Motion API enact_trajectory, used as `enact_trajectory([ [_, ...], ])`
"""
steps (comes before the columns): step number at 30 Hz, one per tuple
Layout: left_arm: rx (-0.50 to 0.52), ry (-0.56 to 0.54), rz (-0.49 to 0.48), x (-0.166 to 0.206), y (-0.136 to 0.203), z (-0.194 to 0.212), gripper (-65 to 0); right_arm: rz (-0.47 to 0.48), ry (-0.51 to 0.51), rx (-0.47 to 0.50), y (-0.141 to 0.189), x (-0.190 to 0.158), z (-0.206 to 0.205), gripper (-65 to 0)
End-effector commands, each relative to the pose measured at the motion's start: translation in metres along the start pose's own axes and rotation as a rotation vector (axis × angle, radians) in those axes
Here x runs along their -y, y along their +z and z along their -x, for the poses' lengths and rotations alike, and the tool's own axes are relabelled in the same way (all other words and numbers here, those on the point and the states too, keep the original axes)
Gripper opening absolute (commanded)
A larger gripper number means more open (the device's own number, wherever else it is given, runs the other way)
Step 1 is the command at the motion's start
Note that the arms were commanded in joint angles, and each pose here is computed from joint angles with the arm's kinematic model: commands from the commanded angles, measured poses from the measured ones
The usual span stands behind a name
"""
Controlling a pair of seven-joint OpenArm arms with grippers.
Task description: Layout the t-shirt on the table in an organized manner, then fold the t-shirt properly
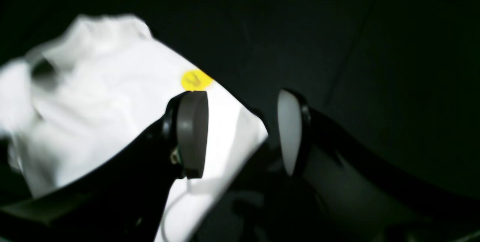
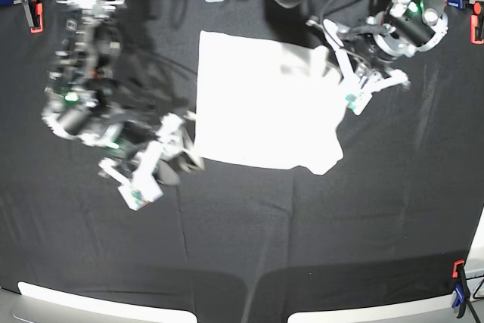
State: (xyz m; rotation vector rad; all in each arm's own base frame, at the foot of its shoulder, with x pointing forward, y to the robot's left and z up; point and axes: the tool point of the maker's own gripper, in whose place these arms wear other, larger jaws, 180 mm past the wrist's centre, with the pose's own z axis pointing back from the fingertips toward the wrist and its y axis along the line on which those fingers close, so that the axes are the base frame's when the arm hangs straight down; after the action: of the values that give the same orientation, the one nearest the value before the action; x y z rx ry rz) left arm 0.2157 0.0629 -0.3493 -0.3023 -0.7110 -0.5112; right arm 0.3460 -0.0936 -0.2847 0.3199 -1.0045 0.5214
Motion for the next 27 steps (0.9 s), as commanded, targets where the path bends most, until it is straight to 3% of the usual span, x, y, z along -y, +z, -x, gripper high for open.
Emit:
enact_trajectory([
  [1, 0.042, 0.001, 0.015, 0.003, 0.003, -0.010, -37.6, 0.012, 0.008, 0.068, -0.002, 0.004, -0.021, -35.8],
  [6, 0.044, 0.093, 0.042, 0.012, 0.011, -0.017, -36.2, 0.004, -0.065, 0.033, -0.039, 0.013, -0.016, -35.9],
  [9, 0.104, 0.091, 0.077, 0.028, 0.028, -0.028, -36.2, -0.019, -0.123, -0.046, -0.065, 0.020, 0.002, -35.9],
  [12, 0.159, 0.158, 0.165, 0.058, 0.044, -0.034, -36.2, -0.029, -0.159, -0.139, -0.081, 0.026, 0.026, -35.9],
  [16, 0.283, 0.235, 0.235, 0.078, 0.048, -0.036, -36.2, -0.062, -0.180, -0.174, -0.084, 0.017, 0.044, -35.9],
  [22, 0.121, 0.292, 0.312, 0.094, -0.001, 0.013, -36.2, -0.083, -0.205, -0.254, -0.077, 0.004, 0.081, -35.9],
  [27, 0.070, 0.233, 0.303, 0.084, -0.035, 0.016, -36.2, -0.174, -0.283, -0.264, -0.067, -0.025, 0.102, -35.9],
])
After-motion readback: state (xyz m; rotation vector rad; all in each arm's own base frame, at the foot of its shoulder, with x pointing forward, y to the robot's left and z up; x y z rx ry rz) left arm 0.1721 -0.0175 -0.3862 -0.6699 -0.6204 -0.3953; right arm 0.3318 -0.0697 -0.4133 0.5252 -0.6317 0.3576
